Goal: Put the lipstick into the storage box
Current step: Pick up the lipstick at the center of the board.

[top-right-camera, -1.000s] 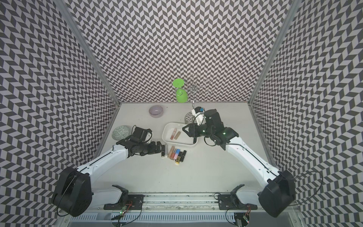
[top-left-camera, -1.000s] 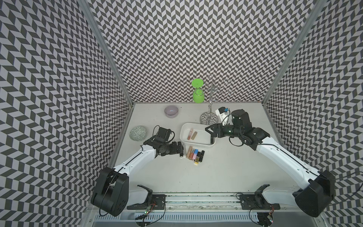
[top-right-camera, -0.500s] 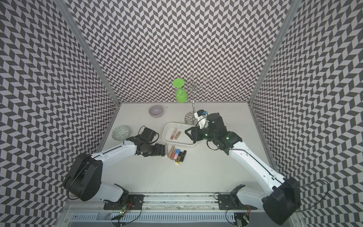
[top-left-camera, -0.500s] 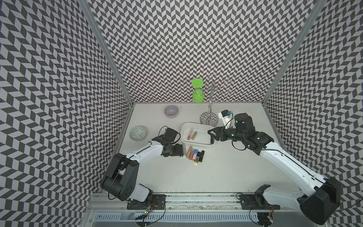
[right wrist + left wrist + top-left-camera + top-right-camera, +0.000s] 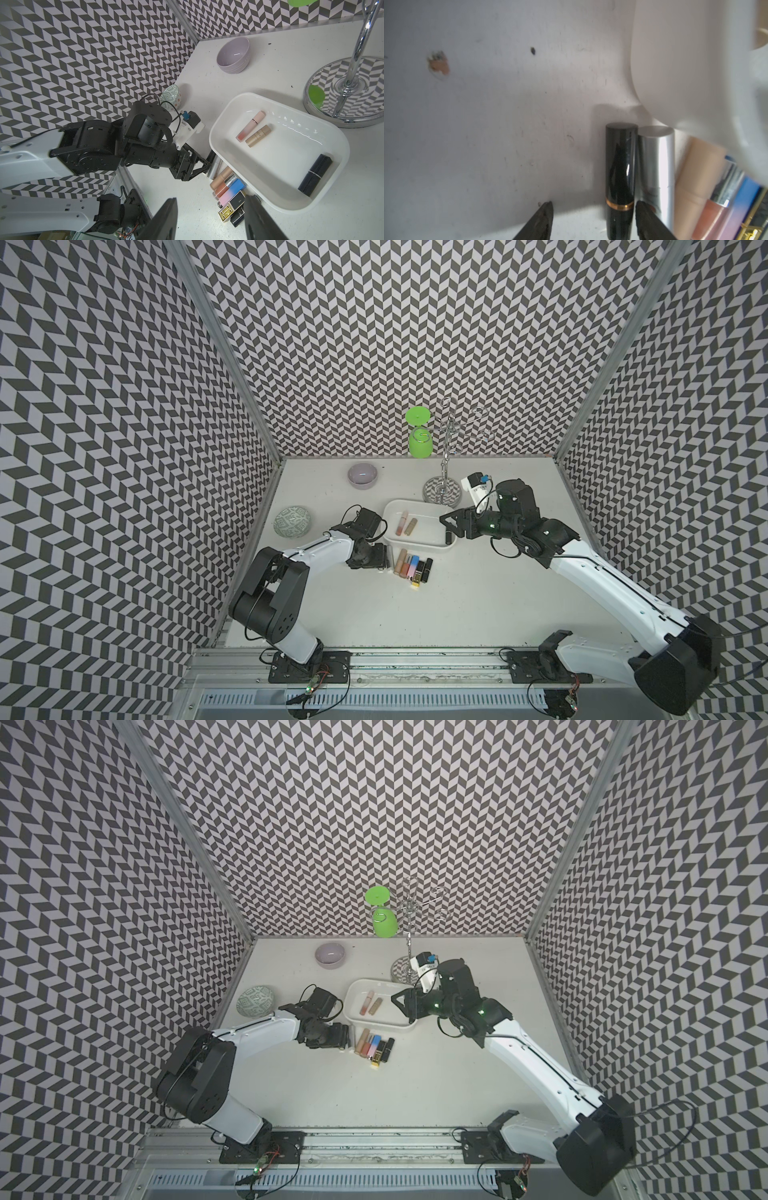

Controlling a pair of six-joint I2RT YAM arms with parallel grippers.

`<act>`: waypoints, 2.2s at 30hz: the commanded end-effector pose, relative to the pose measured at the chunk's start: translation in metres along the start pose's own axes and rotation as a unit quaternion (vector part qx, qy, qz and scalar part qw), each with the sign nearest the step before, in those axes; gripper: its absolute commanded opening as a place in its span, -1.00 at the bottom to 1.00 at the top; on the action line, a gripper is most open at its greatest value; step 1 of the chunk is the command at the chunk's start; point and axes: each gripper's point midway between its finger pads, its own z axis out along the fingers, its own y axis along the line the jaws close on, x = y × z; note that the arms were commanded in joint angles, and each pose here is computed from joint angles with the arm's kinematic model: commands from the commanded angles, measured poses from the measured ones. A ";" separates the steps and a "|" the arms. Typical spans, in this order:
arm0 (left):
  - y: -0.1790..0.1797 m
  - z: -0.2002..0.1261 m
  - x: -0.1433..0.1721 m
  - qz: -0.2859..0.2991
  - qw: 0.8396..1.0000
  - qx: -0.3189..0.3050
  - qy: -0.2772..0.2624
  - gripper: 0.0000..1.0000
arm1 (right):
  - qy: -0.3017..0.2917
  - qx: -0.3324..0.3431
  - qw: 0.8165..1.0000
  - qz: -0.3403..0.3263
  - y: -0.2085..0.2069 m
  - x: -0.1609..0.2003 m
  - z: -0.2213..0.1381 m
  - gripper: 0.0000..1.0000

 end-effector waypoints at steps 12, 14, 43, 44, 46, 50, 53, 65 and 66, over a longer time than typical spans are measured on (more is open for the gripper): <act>0.006 0.010 0.007 0.019 0.999 -0.021 0.019 -0.18 | -0.025 0.001 0.999 -0.022 -0.002 -0.012 0.002 0.11; 0.007 0.010 0.010 0.018 0.999 -0.023 0.023 -0.20 | -0.024 0.000 0.999 -0.021 -0.002 -0.012 0.003 0.11; 0.019 -0.059 -0.018 -0.017 0.999 0.041 -0.030 -0.74 | -0.045 -0.032 0.998 -0.002 0.015 -0.037 0.002 0.23; 0.021 -0.066 -0.021 -0.025 0.998 0.049 -0.040 -0.74 | -0.045 -0.038 0.998 0.001 0.018 -0.040 0.004 0.26; 0.017 -0.082 -0.030 -0.037 0.994 0.078 -0.065 -0.74 | -0.042 -0.057 0.997 0.008 0.026 -0.046 0.007 0.28; -0.021 -0.130 -0.057 -0.022 0.973 0.185 -0.134 -0.71 | -0.034 -0.106 0.993 0.028 0.041 -0.059 0.015 0.29; -0.051 -0.162 -0.073 -0.005 0.950 0.266 -0.162 -0.70 | -0.029 -0.143 0.989 0.038 0.054 -0.069 0.018 0.29; -0.156 -0.261 -0.076 0.129 0.822 0.526 -0.176 -0.68 | 0.004 -0.223 0.973 0.053 0.077 -0.075 0.017 0.29; -0.161 -0.263 -0.073 0.136 0.815 0.536 -0.172 -0.68 | 0.005 -0.226 0.973 0.053 0.078 -0.074 0.016 0.29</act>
